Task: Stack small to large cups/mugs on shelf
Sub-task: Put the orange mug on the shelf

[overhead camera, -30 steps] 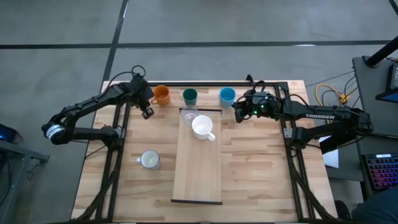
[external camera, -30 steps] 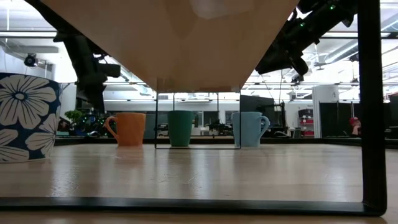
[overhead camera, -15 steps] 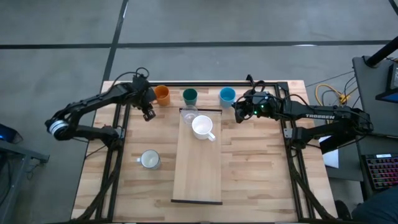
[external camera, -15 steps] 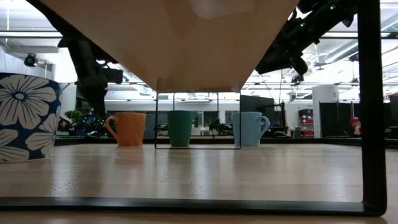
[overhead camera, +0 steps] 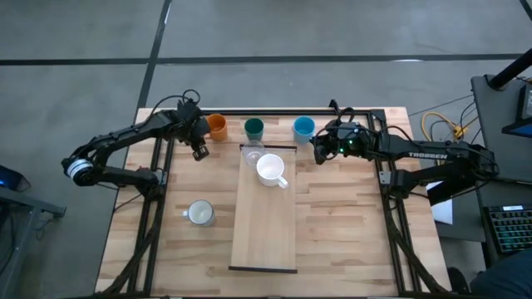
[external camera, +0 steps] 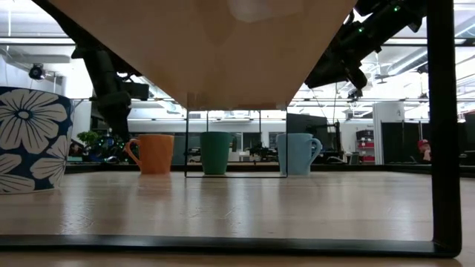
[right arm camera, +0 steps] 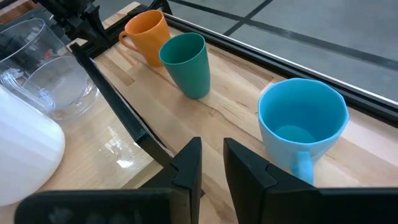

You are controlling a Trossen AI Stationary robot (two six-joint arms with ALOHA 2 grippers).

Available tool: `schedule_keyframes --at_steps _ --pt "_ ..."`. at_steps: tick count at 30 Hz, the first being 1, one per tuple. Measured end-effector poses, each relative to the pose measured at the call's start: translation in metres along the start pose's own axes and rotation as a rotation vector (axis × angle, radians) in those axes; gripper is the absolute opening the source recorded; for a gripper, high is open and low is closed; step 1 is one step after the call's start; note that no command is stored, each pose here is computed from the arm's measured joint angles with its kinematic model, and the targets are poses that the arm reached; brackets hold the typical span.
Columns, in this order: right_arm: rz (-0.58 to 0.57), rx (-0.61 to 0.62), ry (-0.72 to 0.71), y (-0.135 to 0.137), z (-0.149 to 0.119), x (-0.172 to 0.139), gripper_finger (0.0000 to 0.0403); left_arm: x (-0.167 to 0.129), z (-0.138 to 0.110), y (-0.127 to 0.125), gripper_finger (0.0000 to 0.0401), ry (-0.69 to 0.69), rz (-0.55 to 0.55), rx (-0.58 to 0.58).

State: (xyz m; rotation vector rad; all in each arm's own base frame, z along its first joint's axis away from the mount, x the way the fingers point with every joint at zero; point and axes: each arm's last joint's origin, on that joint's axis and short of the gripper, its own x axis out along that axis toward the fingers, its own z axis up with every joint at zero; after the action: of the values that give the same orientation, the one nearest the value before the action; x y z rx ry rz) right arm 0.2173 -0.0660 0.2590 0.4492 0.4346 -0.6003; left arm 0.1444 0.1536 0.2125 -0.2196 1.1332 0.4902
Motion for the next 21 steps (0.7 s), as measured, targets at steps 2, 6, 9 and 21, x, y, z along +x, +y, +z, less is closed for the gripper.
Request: schedule_keyframes --at_steps 2,6,9,21 --pt "0.000 0.000 0.000 0.0000 0.0000 0.0000 0.0061 0.0006 0.0004 0.0005 0.0004 0.001 0.010 0.000" --pt "0.000 0.000 0.000 0.0000 0.0000 0.0000 0.0061 0.0006 0.0021 0.0038 0.0004 0.005 0.106 0.005" --pt "0.000 0.000 0.000 0.0000 0.0000 0.0000 0.0061 0.0002 0.0015 0.0061 0.0004 0.029 0.184 0.003" --pt "0.001 0.004 0.000 0.0000 0.0000 0.0000 0.0061 -0.0006 0.0014 0.0076 0.0004 0.039 0.236 -0.012"
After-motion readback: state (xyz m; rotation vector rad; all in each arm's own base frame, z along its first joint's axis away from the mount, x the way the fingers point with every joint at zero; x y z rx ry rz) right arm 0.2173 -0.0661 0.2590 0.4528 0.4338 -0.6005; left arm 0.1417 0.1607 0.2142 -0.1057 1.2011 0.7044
